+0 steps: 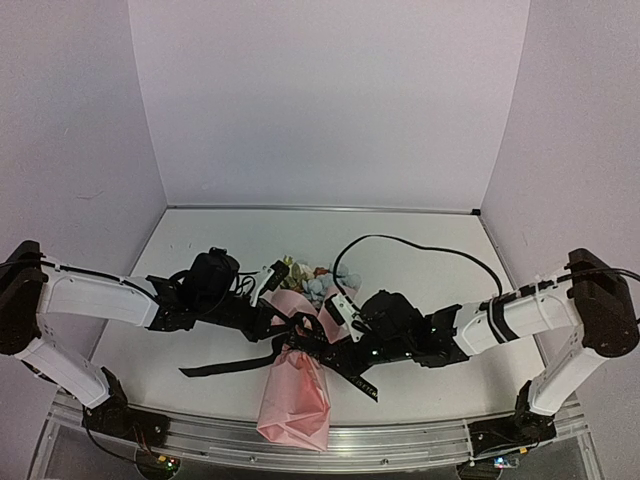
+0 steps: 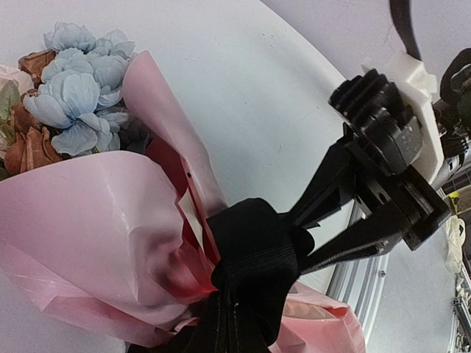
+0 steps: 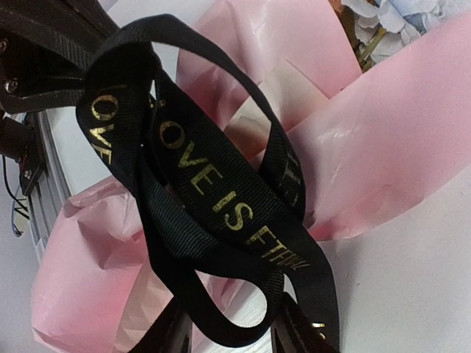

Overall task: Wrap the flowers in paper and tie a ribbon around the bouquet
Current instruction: Tie the half-tied ribbon around the folded bouquet.

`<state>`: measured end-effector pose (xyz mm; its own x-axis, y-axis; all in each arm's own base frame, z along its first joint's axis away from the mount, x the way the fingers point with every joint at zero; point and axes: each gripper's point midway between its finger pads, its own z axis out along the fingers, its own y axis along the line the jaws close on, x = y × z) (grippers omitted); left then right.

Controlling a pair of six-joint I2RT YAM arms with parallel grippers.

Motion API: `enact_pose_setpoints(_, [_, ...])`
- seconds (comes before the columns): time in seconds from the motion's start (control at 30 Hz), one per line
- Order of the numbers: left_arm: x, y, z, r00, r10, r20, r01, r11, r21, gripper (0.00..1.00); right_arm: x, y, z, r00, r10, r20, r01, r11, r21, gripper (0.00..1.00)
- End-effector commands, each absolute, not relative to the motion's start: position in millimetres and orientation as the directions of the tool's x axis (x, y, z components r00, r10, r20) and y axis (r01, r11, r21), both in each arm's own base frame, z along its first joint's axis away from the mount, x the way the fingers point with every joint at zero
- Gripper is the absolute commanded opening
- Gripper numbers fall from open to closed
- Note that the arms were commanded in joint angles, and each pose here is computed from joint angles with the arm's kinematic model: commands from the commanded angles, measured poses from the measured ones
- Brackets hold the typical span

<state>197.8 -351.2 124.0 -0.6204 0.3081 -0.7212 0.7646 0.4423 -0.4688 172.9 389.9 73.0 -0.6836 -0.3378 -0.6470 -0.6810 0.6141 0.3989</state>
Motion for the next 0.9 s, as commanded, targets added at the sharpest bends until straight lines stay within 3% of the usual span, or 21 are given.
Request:
enact_pose_setpoints(0.0, [207.9, -355.6, 148.7, -0.595, 0.258, -0.761, 0.772, 0.447, -0.452, 0.0, 174.9, 402.5, 88.8, -0.674, -0.302, -0.674, -0.687, 0.59, 0.423, 0.06])
enact_pose_setpoints(0.07, [211.1, -352.5, 148.2, -0.602, 0.249, -0.759, 0.759, 0.474, -0.447, 0.0, 174.5, 399.8, 87.5, -0.678, -0.298, -0.672, -0.681, 0.599, 0.422, 0.0])
enact_pose_setpoints(0.3, [220.6, -338.6, 144.8, -0.619, 0.232, -0.75, 0.713, 0.566, -0.414, 0.0, 170.7, 374.3, 67.8, -0.687, -0.328, -0.649, -0.654, 0.669, 0.353, 0.0])
enact_pose_setpoints(0.87, [207.6, -336.1, 129.6, -0.577, 0.364, -0.732, 0.732, 0.628, -0.264, 0.03, 167.1, 340.5, 54.9, -0.663, -0.419, -0.62, -0.656, 0.724, 0.212, 0.0])
